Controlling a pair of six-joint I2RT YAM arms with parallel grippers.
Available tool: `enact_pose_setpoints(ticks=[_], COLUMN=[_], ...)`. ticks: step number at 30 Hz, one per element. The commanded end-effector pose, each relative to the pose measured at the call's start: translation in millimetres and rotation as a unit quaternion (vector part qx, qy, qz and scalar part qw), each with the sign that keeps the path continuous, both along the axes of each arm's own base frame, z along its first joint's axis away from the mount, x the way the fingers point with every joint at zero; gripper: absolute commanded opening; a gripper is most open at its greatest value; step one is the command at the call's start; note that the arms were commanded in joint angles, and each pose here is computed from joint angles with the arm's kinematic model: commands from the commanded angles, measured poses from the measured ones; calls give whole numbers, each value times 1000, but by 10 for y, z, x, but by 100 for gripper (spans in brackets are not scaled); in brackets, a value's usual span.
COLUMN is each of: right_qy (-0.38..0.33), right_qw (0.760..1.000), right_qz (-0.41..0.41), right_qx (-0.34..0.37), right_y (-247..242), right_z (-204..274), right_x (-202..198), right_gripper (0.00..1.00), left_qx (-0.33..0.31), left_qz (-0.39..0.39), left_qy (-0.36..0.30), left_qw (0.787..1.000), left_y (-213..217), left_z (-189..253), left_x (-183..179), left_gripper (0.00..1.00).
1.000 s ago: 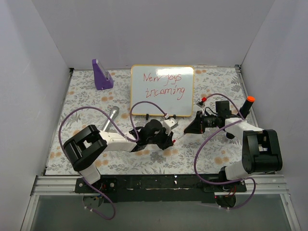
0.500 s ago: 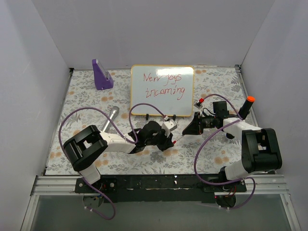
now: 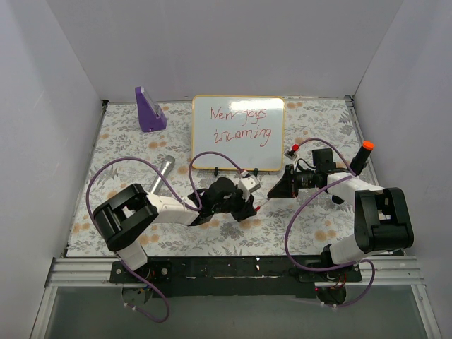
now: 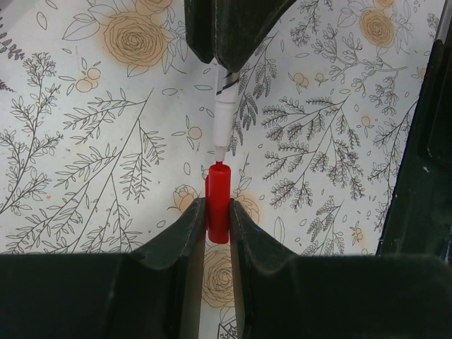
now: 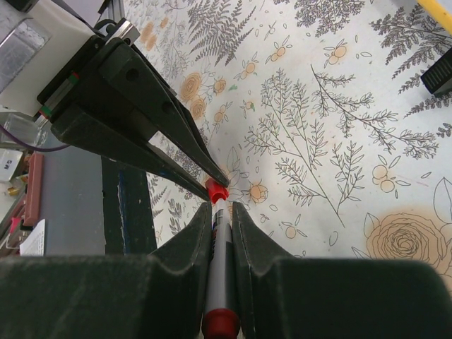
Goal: Write a sentence on the whiteboard
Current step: Insert the whiteboard marker without the cap into the pen cap.
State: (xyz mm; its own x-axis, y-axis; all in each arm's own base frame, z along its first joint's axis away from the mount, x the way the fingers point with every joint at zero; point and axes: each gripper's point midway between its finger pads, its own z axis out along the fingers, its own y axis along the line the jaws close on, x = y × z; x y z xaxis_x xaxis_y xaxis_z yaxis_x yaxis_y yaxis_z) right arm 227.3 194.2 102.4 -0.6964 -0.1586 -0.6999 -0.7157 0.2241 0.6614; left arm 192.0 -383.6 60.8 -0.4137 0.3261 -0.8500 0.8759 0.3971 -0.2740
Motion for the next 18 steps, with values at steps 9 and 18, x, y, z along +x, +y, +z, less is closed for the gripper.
enact_pose_setpoints(ticks=[9, 18], right_qy=[5, 19], right_qw=[1000, 999], right_qz=[19, 28], right_qx=[20, 22], right_y=[68, 108], right_z=[34, -14], right_x=[-65, -107], right_gripper=[1, 1], left_qx=[-29, -67], left_qz=[-4, 4], left_qy=[-17, -27], left_qw=[999, 997], left_y=[-79, -215], left_z=[180, 335], left_x=[25, 106], left_gripper=[8, 8])
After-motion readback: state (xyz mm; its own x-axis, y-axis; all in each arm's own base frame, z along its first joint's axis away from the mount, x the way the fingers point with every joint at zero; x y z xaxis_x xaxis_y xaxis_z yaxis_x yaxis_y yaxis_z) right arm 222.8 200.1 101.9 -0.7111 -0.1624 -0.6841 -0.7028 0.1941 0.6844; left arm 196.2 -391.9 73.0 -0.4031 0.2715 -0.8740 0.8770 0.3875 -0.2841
